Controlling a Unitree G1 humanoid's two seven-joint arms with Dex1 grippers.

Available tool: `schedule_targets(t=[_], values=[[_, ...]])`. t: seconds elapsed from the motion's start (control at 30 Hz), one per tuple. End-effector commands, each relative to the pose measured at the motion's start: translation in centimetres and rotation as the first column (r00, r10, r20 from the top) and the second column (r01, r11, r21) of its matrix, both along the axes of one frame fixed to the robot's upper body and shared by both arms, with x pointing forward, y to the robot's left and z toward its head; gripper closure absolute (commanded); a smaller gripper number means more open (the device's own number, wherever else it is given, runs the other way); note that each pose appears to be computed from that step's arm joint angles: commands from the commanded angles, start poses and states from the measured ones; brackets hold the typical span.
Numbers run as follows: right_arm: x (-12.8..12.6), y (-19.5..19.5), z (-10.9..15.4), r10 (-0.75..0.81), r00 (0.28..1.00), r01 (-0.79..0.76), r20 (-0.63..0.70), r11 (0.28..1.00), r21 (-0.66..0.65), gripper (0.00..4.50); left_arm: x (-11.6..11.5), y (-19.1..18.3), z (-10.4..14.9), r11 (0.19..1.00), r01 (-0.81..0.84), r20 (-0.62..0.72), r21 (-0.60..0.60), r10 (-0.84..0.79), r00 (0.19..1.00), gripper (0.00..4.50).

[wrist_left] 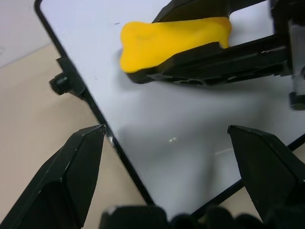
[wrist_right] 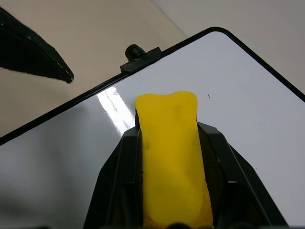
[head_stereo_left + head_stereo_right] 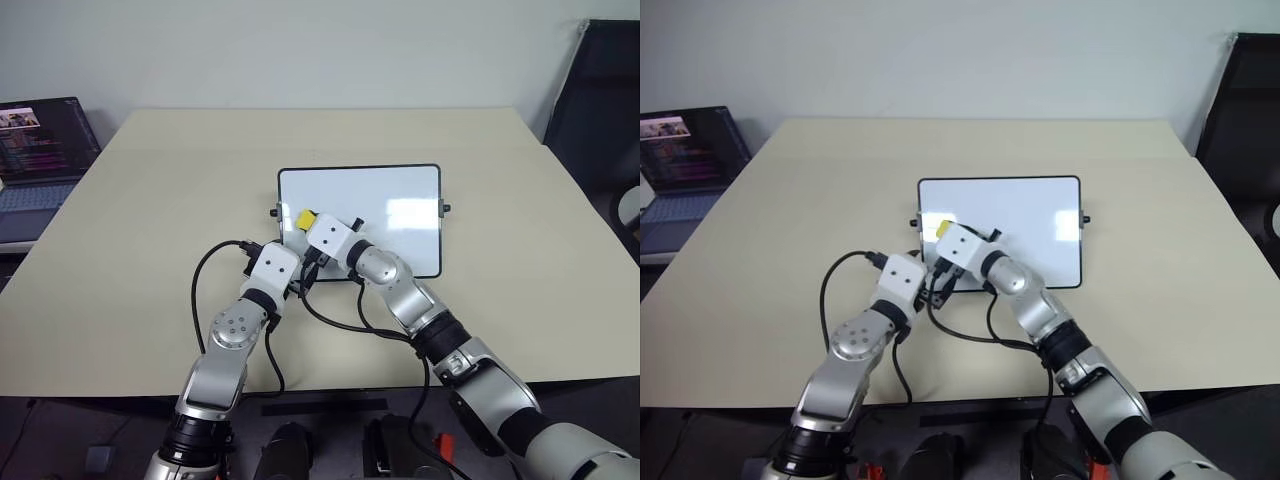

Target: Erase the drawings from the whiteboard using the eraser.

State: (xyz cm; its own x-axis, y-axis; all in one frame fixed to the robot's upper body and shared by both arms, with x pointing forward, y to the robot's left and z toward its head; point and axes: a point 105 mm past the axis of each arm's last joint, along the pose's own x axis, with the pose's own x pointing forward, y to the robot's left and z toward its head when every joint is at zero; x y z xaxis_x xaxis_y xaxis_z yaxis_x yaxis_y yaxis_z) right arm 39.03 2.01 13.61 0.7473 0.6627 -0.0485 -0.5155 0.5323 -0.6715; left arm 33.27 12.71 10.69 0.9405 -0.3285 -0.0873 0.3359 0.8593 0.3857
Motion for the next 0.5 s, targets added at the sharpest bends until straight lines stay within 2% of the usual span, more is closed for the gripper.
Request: schedule_targets(t=[0.03, 0.17, 0.27, 0.37, 0.5], values=[[0.8, -4.6, -2.5, -0.115, 0.992, 0.111, -0.060, 0.992, -0.054, 3.28, -0.1, 0.0, 1.6, 1.000, 0.006, 0.060, -0.001, -0.006, 0.998, 0.00], [-0.1, -8.5, -4.5, -0.176, 0.980, 0.166, -0.088, 0.980, -0.106, 3.28, 0.0, -0.1, 1.7, 1.000, 0.008, 0.062, 0.000, -0.008, 0.998, 0.00], [-0.9, -10.2, -5.0, -0.199, 0.975, 0.188, -0.096, 0.975, -0.116, 3.28, 0.1, -0.1, 1.7, 1.000, 0.011, 0.062, 0.001, -0.011, 0.998, 0.00], [-1.3, -10.7, -4.6, -0.209, 0.974, 0.201, -0.093, 0.976, -0.080, 3.28, 0.1, -0.3, 1.6, 1.000, 0.019, 0.060, 0.001, -0.019, 0.998, 0.00], [-1.7, -9.8, -2.6, -0.175, 0.983, 0.177, -0.058, 0.984, 0.027, 3.28, 0.3, -0.5, 1.7, 1.000, 0.029, 0.061, 0.000, -0.029, 0.998, 0.00]])
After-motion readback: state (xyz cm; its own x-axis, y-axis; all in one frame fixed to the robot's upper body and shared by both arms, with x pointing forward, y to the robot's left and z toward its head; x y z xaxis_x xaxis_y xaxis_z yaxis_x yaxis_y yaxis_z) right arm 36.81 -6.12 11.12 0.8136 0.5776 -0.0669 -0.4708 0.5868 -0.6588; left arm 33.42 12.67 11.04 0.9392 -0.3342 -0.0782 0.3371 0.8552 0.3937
